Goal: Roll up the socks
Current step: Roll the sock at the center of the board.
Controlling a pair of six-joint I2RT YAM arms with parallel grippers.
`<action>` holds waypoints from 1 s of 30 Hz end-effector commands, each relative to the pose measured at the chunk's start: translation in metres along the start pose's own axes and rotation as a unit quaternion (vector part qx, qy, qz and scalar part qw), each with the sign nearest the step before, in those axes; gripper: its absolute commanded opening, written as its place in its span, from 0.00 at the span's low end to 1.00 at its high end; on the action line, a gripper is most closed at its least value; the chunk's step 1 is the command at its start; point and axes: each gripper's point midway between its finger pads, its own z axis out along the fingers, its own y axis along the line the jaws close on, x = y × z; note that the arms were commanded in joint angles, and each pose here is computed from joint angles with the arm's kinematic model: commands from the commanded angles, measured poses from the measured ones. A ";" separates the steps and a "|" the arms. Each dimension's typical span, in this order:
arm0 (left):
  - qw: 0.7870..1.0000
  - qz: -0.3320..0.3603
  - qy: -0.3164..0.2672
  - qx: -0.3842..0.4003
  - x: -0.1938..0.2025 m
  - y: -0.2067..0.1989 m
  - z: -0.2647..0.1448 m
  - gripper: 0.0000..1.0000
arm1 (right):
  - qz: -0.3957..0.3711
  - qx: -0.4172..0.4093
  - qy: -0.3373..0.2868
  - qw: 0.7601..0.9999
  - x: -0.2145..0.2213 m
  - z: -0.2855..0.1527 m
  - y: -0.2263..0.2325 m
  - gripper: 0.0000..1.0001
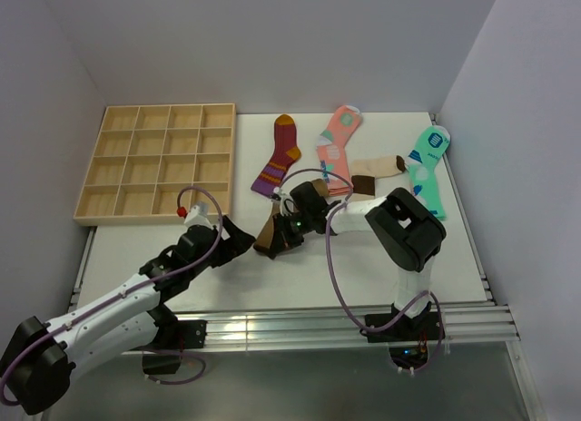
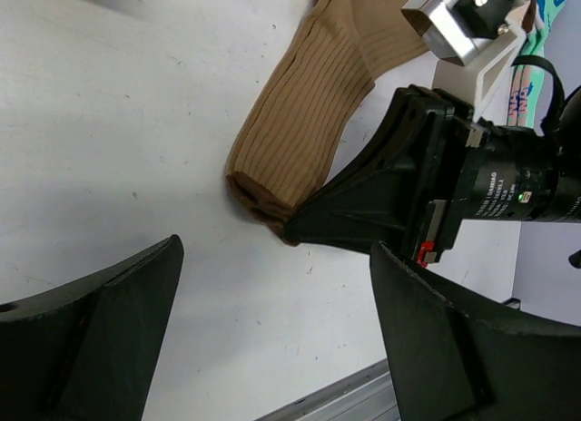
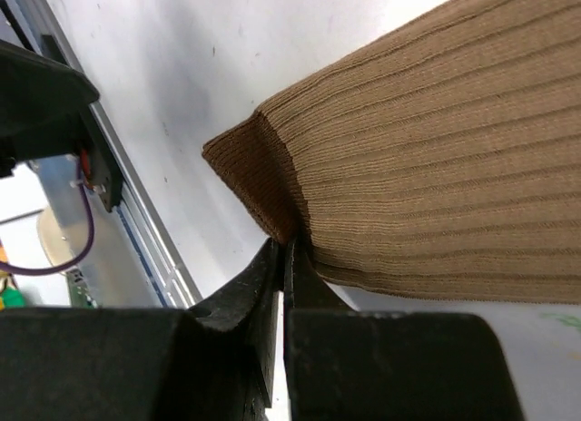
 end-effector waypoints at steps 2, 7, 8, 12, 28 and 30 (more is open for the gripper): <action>0.999 -0.018 -0.023 0.013 -0.006 -0.006 0.003 0.89 | 0.020 -0.015 -0.011 1.000 -0.006 -0.002 -0.007 0.00; 1.000 -0.019 -0.018 0.003 -0.001 0.000 0.007 0.88 | 0.042 -0.021 0.003 0.999 -0.002 0.002 -0.014 0.00; 0.999 -0.022 -0.025 0.016 -0.005 -0.006 0.008 0.87 | 0.048 -0.023 0.005 0.999 -0.001 0.003 -0.014 0.00; 1.000 -0.017 -0.016 0.008 0.002 0.001 0.016 0.81 | 0.061 -0.026 0.005 0.998 0.000 0.003 -0.018 0.00; 0.998 -0.038 0.018 0.041 0.016 -0.017 0.036 0.42 | 0.066 -0.016 0.005 0.998 -0.002 0.001 -0.024 0.00; 0.998 -0.041 0.030 0.041 0.021 -0.018 0.040 0.39 | 0.066 -0.014 0.004 0.998 -0.003 0.000 -0.024 0.00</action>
